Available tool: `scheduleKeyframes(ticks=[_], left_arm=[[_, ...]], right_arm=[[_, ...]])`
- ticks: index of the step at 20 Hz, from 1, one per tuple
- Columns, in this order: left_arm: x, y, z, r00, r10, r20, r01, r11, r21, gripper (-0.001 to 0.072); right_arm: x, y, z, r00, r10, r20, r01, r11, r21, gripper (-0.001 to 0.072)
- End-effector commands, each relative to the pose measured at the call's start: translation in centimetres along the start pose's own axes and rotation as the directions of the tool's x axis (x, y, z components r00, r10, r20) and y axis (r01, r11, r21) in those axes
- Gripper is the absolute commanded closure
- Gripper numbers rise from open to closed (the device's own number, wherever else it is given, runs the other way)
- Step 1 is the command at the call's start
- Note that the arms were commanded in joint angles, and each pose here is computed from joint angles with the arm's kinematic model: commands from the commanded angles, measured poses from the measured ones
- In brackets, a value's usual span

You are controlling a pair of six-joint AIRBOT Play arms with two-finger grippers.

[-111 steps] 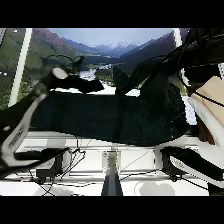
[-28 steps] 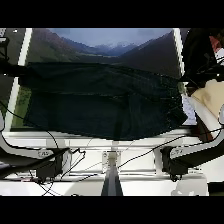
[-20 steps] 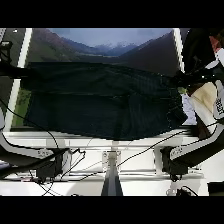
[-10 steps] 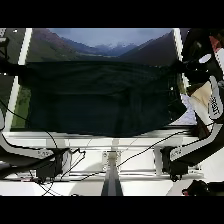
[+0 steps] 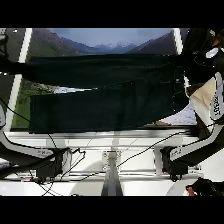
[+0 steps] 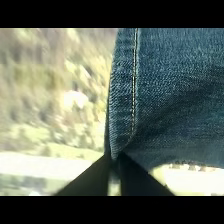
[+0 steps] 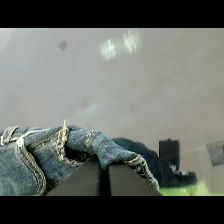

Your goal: Fold the clothes and pants, and hang the long-sleeved shirts on hangers.

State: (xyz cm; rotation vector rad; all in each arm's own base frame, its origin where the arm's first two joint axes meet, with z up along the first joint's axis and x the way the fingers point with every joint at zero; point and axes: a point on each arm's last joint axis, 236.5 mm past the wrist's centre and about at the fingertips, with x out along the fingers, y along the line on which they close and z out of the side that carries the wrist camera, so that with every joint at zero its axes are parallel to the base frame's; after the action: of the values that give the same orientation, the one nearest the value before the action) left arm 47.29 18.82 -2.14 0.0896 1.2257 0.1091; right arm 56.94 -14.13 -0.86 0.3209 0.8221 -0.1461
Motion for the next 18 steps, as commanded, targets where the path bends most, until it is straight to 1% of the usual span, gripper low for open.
scheduleKeyframes(ticks=[1,2,4,7,8,9,10,11,12,15,16,18], left_arm=[[3.6,-1.8,-1.9,0.994,-0.067,-0.088,0.065,0.998,-0.025,0.0141],[3.9,-1.8,-1.4,0.996,-0.060,-0.069,0.055,0.996,-0.070,0.0068],[3.5,-1.5,-0.2,0.999,-0.045,-0.027,0.040,0.988,-0.152,0.0070],[0.5,-0.3,1.8,0.999,-0.012,0.033,0.018,0.978,-0.207,0.0075],[-1.3,0.0,2.6,0.998,0.000,0.065,0.014,0.979,-0.206,0.0173],[-3.1,0.2,3.3,0.995,0.013,0.099,0.008,0.979,-0.205,0.0327],[-5.4,0.3,4.0,0.990,0.024,0.142,0.006,0.979,-0.204,0.0427],[-7.5,0.2,4.6,0.983,0.032,0.180,0.005,0.979,-0.202,0.0547],[-9.9,0.1,5.1,0.975,0.043,0.219,0.000,0.981,-0.194,0.0689],[-16.6,-1.1,6.2,0.940,0.055,0.338,-0.001,0.988,-0.156,0.0684],[-18.6,-2.5,6.3,0.929,0.021,0.368,0.016,0.995,-0.097,0.0683],[-21.3,-6.7,6.5,0.900,-0.097,0.425,0.099,0.995,0.017,0.0685]], right_arm=[[-0.1,-0.5,1.0,0.999,-0.022,0.037,0.022,1.000,-0.009,0.0149],[-0.1,-0.5,1.0,0.999,-0.022,0.040,0.022,1.000,-0.010,0.0016],[-0.2,-0.4,0.8,0.999,-0.020,0.030,0.020,1.000,-0.010,0.0021],[-0.9,-0.1,-0.2,1.000,-0.015,-0.023,0.014,1.000,-0.021,0.0033],[-1.7,0.0,-0.5,0.999,-0.017,-0.045,0.015,0.999,-0.035,0.0158],[-2.7,0.2,-0.6,0.998,-0.017,-0.065,0.014,0.999,-0.047,0.0350],[-4.1,0.7,-0.9,0.996,-0.014,-0.090,0.009,0.998,-0.058,0.0523],[-5.8,1.1,-1.0,0.994,-0.011,-0.111,0.003,0.997,-0.074,0.0681],[-7.7,1.5,-1.1,0.992,-0.013,-0.128,0.002,0.996,-0.090,0.0678],[-14.1,1.8,-0.8,0.989,-0.060,-0.137,0.038,0.987,-0.156,0.0678],[-16.0,1.6,-1.3,0.986,-0.085,-0.140,0.060,0.983,-0.175,0.0678],[-19.1,0.5,-4.0,0.974,-0.150,-0.170,0.116,0.973,-0.199,0.0678]])
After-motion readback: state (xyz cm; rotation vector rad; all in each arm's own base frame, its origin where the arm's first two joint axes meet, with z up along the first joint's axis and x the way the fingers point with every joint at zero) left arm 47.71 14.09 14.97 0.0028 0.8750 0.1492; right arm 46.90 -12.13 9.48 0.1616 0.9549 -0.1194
